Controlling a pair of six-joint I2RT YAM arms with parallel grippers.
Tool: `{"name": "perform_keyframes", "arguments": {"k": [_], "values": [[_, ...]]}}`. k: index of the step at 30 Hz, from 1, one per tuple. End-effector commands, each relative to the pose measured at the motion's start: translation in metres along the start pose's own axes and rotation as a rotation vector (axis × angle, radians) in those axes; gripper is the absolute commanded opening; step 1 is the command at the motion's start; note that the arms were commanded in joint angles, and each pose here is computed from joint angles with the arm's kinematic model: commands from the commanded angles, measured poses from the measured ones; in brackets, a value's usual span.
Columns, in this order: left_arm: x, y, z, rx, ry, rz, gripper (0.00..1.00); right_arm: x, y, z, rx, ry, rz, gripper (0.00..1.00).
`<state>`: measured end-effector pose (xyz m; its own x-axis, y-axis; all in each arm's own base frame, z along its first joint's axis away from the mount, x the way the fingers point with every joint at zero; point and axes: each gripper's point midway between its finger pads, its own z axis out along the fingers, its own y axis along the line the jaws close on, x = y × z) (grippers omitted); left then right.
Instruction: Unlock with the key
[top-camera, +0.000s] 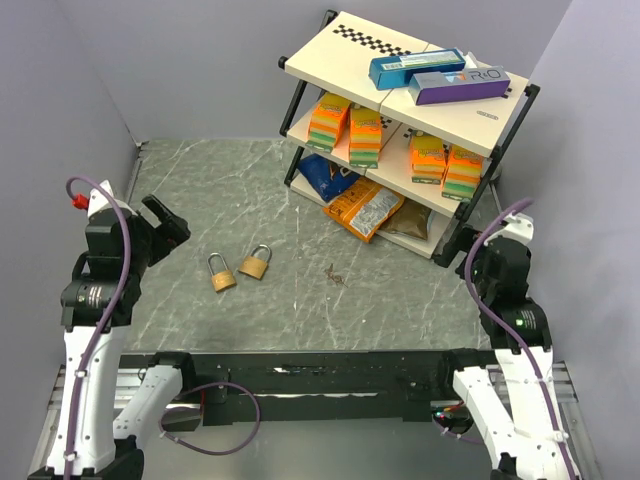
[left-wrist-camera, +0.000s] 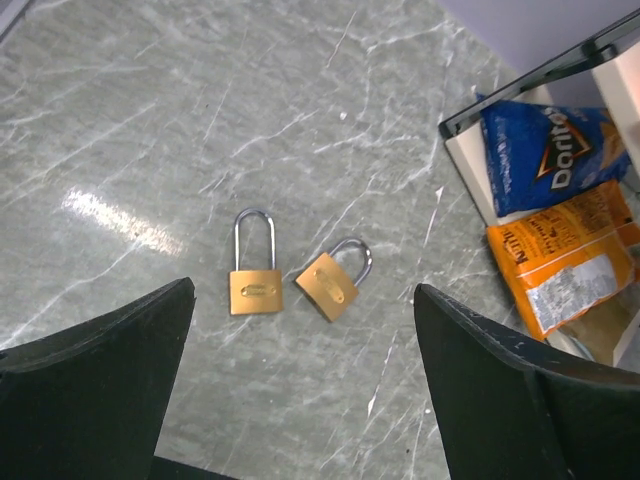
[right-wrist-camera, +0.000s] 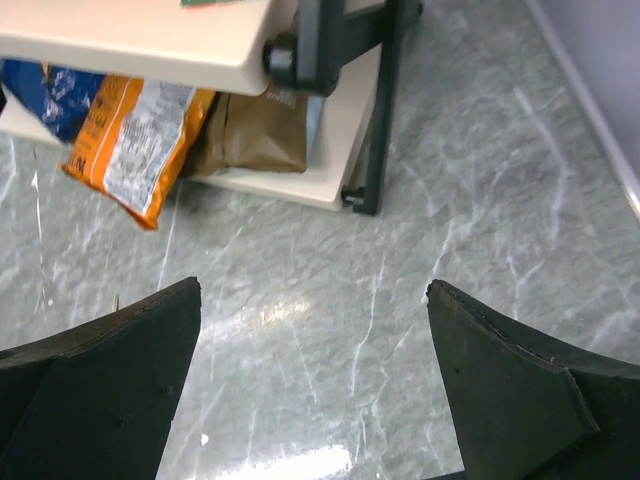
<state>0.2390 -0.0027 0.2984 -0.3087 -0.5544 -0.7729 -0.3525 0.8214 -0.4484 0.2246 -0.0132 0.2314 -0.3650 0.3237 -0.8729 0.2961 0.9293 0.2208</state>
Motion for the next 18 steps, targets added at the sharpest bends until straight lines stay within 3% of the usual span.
{"name": "perform_keyframes", "arguments": {"k": [1, 6, 11, 18], "values": [[-0.005, 0.001, -0.005, -0.019, -0.002, 0.007, 0.96, -0.004, 0.023, 0.002, -0.118, 0.024, -0.046, 1.0], [0.01, 0.006, 0.003, -0.024, 0.044, 0.02, 0.96, -0.001, 0.031, 0.004, -0.176, 0.016, -0.077, 0.99], [0.011, -0.014, 0.01, 0.06, 0.084, 0.054, 0.96, -0.005, 0.049, 0.003, -0.269, 0.034, -0.102, 0.97], [0.028, -0.019, 0.015, 0.143, 0.113, 0.081, 0.98, 0.012, 0.086, 0.02, -0.36, 0.151, -0.199, 0.84]]}}
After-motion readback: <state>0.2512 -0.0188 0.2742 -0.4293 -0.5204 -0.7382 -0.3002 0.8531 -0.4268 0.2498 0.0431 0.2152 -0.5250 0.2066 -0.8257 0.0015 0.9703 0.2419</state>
